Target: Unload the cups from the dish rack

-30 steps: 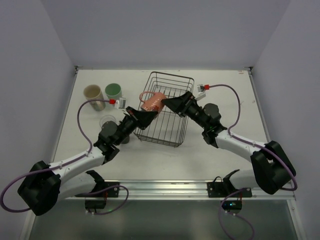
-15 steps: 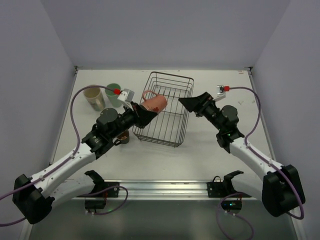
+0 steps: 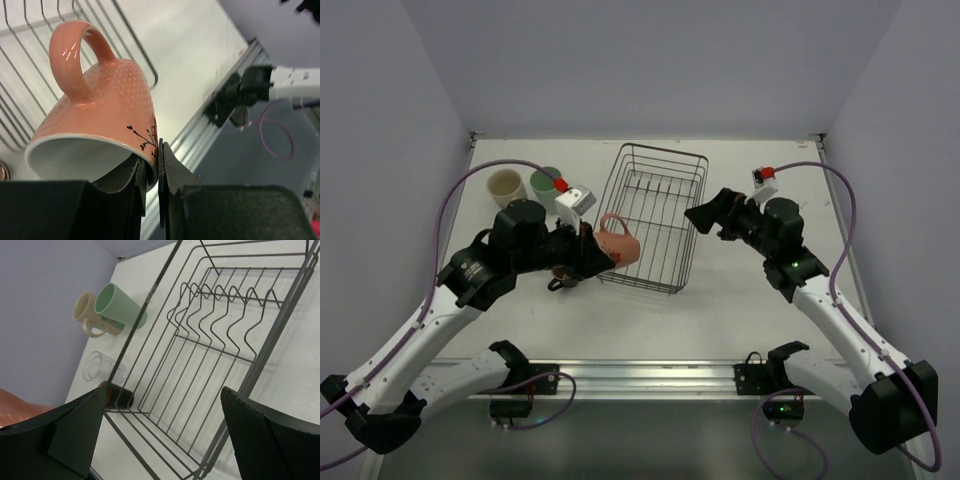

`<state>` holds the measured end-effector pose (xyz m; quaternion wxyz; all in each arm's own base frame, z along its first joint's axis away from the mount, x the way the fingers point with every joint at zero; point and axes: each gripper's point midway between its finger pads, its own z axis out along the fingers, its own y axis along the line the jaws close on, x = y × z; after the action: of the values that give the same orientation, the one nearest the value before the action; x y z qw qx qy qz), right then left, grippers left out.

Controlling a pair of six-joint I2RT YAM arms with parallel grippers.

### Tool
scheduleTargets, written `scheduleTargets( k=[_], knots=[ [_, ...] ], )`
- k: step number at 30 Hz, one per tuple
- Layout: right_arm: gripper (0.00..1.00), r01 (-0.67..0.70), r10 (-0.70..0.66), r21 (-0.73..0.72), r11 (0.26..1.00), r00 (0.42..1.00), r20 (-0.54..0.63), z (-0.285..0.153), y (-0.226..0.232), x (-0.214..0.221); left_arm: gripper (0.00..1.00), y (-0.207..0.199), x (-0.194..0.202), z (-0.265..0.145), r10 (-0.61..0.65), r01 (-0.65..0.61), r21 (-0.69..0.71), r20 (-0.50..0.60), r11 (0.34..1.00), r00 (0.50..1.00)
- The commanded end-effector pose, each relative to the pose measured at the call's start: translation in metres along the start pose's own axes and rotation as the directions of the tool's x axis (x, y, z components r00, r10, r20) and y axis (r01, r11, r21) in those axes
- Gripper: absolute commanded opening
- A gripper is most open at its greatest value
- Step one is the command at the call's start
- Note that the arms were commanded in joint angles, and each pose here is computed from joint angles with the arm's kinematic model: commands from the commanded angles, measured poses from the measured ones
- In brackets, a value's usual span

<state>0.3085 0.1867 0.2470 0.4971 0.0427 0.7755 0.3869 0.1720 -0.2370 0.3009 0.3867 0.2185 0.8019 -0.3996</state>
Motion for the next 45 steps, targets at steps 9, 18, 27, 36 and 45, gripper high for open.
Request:
scheduleTargets(
  k=[9, 18, 27, 36, 45],
  knots=[
    [0.99, 0.058, -0.054, 0.048, 0.997, 0.996, -0.064, -0.010, -0.005, 0.003, 0.00, -0.004, 0.083, -0.038, -0.054, 0.032, -0.065, -0.382, 0.997, 0.923],
    [0.99, 0.066, -0.060, 0.070, 0.995, 0.995, -0.084, -0.015, -0.011, 0.011, 0.00, 0.023, 0.133, -0.018, -0.118, 0.027, -0.176, -0.529, 0.984, 0.840],
    [0.99, 0.079, -0.074, 0.065, 0.995, 0.994, -0.080, -0.018, -0.013, 0.013, 0.00, 0.047, 0.168, 0.014, -0.103, -0.086, -0.270, -0.614, 0.959, 0.783],
    [0.99, 0.083, -0.080, 0.039, 0.996, 0.994, -0.072, -0.018, -0.009, 0.013, 0.00, 0.048, 0.195, 0.031, 0.004, -0.284, -0.287, -0.696, 0.915, 0.718],
    [0.99, 0.080, -0.078, 0.034, 0.996, 0.995, -0.065, -0.020, -0.008, 0.014, 0.00, 0.056, 0.203, 0.046, 0.066, -0.380, -0.293, -0.710, 0.877, 0.701]
  ],
)
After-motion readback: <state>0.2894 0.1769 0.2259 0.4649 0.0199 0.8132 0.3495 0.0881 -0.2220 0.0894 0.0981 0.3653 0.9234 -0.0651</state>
